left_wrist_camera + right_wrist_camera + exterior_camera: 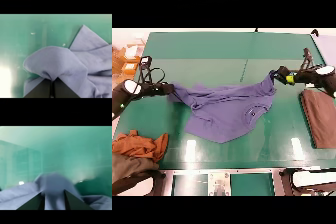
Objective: Fold the shirts.
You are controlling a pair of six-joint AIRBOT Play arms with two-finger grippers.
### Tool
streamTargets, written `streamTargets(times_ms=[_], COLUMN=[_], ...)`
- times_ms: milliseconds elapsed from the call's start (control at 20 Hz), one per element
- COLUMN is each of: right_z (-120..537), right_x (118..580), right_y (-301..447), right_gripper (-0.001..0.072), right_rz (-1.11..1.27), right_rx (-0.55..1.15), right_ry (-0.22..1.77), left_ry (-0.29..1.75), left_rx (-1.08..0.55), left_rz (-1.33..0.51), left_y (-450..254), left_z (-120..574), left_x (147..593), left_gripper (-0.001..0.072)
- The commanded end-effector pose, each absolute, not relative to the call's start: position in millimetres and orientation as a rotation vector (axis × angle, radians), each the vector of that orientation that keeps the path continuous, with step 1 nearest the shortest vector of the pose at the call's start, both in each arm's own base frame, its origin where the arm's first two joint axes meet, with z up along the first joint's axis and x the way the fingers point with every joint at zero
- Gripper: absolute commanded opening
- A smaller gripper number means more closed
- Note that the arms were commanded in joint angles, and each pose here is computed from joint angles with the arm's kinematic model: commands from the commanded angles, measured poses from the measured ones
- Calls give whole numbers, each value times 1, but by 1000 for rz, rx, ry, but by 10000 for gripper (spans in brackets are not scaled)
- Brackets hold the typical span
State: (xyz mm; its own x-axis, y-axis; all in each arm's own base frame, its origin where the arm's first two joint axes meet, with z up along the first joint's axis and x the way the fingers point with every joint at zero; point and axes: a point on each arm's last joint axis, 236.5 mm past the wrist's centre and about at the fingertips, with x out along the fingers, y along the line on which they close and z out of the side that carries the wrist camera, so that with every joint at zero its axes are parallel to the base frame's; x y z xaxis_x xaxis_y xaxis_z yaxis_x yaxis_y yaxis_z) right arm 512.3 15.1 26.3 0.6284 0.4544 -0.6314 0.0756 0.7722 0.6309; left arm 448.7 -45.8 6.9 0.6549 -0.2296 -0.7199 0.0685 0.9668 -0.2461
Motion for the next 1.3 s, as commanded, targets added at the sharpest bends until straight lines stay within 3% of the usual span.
streamTargets(times_ms=[0,200,250,300,350,500,650,700,750,800,900,1050,1100,1150,1250], right_z=[61,65,55,39,20,-47,-89,-96,-99,-102,-112,-120,-117,-113,-98], right_x=[495,409,384,355,324,243,207,205,206,208,215,239,251,263,281], right_y=[-14,-28,-14,10,36,116,176,188,197,205,213,226,232,237,230], right_gripper=[293,293,323,413,449,472,489,488,486,486,482,329,160,47,18], right_rz=[261,168,148,148,153,181,204,205,210,213,205,227,267,307,356], right_rx=[766,771,783,817,848,892,966,958,952,942,909,859,823,789,720], right_ry=[922,1068,1114,1171,1241,1431,1491,1485,1481,1480,1495,1501,1484,1460,1433], left_ry=[839,859,862,862,864,884,904,907,907,909,936,969,975,979,995], left_rx=[-160,-102,-90,-84,-82,-75,-77,-75,-75,-77,-47,-12,-46,-80,-128], left_rz=[-193,-235,-243,-247,-249,-263,-273,-275,-275,-276,-289,-271,-246,-218,-172], left_y=[-46,-49,-50,-50,-50,-52,-54,-54,-54,-55,-54,-33,-21,-9,17], left_z=[9,6,5,5,5,2,0,-1,-1,-1,-1,18,28,37,50], left_x=[461,457,456,456,455,451,447,446,446,445,441,441,442,443,440], left_gripper=[24,24,24,24,24,24,25,75,341,444,421,422,422,423,423])
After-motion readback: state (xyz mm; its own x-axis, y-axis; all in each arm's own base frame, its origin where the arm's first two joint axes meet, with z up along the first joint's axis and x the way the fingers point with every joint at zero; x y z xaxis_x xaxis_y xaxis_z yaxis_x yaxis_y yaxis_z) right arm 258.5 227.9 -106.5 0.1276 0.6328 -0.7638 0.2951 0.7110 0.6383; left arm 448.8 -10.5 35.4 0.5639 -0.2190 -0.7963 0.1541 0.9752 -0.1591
